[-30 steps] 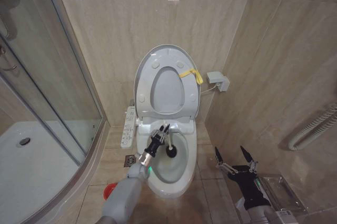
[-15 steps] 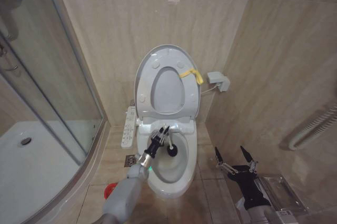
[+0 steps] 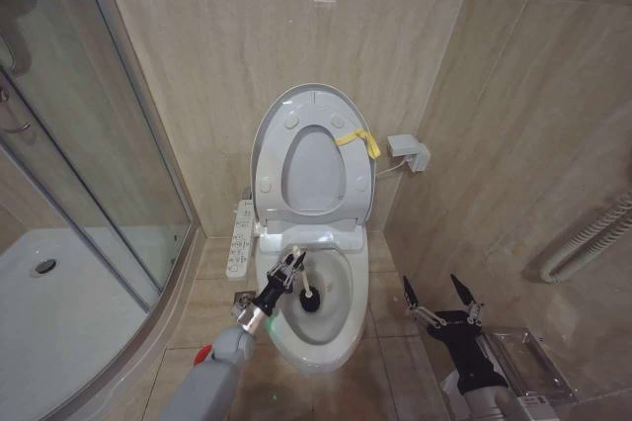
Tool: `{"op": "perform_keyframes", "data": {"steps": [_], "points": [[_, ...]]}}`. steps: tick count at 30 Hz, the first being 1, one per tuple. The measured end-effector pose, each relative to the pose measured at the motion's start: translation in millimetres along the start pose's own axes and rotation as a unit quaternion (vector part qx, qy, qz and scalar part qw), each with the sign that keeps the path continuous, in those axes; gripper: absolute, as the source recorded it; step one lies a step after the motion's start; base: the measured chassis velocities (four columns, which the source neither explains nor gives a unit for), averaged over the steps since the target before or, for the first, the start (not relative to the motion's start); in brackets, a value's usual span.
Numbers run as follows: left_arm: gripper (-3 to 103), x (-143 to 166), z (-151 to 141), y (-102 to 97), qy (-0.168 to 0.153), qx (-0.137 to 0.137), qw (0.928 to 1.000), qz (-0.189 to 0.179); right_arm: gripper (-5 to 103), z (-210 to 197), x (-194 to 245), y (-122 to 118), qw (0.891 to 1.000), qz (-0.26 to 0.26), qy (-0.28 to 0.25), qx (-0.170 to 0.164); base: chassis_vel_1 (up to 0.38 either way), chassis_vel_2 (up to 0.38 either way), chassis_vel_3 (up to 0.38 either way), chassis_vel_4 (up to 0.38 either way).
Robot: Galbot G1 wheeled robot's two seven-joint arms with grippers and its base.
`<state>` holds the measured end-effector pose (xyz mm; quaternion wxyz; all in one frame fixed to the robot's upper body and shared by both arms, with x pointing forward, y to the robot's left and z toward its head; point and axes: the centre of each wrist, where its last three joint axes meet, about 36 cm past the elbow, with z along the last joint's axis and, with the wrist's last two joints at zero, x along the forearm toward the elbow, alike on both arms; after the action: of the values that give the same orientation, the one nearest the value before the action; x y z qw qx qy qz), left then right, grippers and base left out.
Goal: Open the toilet lid, clean the toilet bowl with a toilet brush, close the toilet lid, and flush.
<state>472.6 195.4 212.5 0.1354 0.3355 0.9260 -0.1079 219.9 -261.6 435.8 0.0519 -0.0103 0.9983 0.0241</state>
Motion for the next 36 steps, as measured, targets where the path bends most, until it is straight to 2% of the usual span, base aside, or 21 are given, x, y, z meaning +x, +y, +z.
{"op": "perform_keyframes", "data": {"steps": [2, 7, 10, 11, 13, 14, 15, 18, 19, 22, 27, 30, 32, 34, 36], "points": [[22, 20, -1, -8.1, 0.009, 0.012, 0.9997, -0.019, 100, 0, 0, 0, 1.0, 0.0, 0.0, 0.0, 0.0, 0.0, 0.0, 0.0], [22, 45, -2, -19.4, 0.019, 0.026, 0.9984, -0.046, 100, 0, 0, 0, 1.0, 0.0, 0.0, 0.0, 0.0, 0.0, 0.0, 0.0], [22, 70, -1, -35.1, 0.027, 0.048, 0.9952, -0.081, 100, 0, 0, 0, 1.0, 0.0, 0.0, 0.0, 0.0, 0.0, 0.0, 0.0], [22, 70, -1, -35.1, 0.027, 0.048, 0.9952, -0.081, 100, 0, 0, 0, 1.0, 0.0, 0.0, 0.0, 0.0, 0.0, 0.0, 0.0], [22, 78, -2, -44.6, 0.027, 0.068, 0.9919, -0.104, 100, 0, 0, 0, 1.0, 0.0, 0.0, 0.0, 0.0, 0.0, 0.0, 0.0], [22, 78, -3, -49.7, 0.023, 0.09, 0.9878, -0.125, 100, 0, 0, 0, 1.0, 0.0, 0.0, 0.0, 0.0, 0.0, 0.0, 0.0], [22, 78, -3, -49.7, 0.023, 0.09, 0.9878, -0.125, 100, 0, 0, 0, 1.0, 0.0, 0.0, 0.0, 0.0, 0.0, 0.0, 0.0], [22, 59, -6, -53.6, 0.003, 0.138, 0.9767, -0.164, 100, 0, 0, 0, 1.0, 0.0, 0.0, 0.0, 0.0, 0.0, 0.0, 0.0], [22, 59, -6, -53.6, 0.003, 0.138, 0.9767, -0.164, 100, 0, 0, 0, 1.0, 0.0, 0.0, 0.0, 0.0, 0.0, 0.0, 0.0], [22, 20, -12, -48.0, -0.025, 0.163, 0.9715, -0.171, 100, 0, 0, 0, 1.0, 0.0, 0.0, 0.0, 0.0, 0.0, 0.0, 0.0], [22, -4, -10, -38.3, -0.029, 0.153, 0.9752, -0.157, 100, 0, 0, 0, 1.0, 0.0, 0.0, 0.0, 0.0, 0.0, 0.0, 0.0], [22, -19, -5, -26.7, -0.027, 0.132, 0.9816, -0.136, 100, 0, 0, 0, 1.0, 0.0, 0.0, 0.0, 0.0, 0.0, 0.0, 0.0], [22, -21, -5, -25.1, -0.027, 0.129, 0.9823, -0.133, 100, 0, 0, 0, 1.0, 0.0, 0.0, 0.0, 0.0, 0.0, 0.0, 0.0], [22, -27, -2, -17.0, -0.024, 0.106, 0.9871, -0.117, 100, 0, 0, 0, 1.0, 0.0, 0.0, 0.0, 0.0, 0.0, 0.0, 0.0], [22, -27, 0, -14.2, -0.022, 0.096, 0.9889, -0.111, 100, 0, 0, 0, 1.0, 0.0, 0.0, 0.0, 0.0, 0.0, 0.0, 0.0]]}}
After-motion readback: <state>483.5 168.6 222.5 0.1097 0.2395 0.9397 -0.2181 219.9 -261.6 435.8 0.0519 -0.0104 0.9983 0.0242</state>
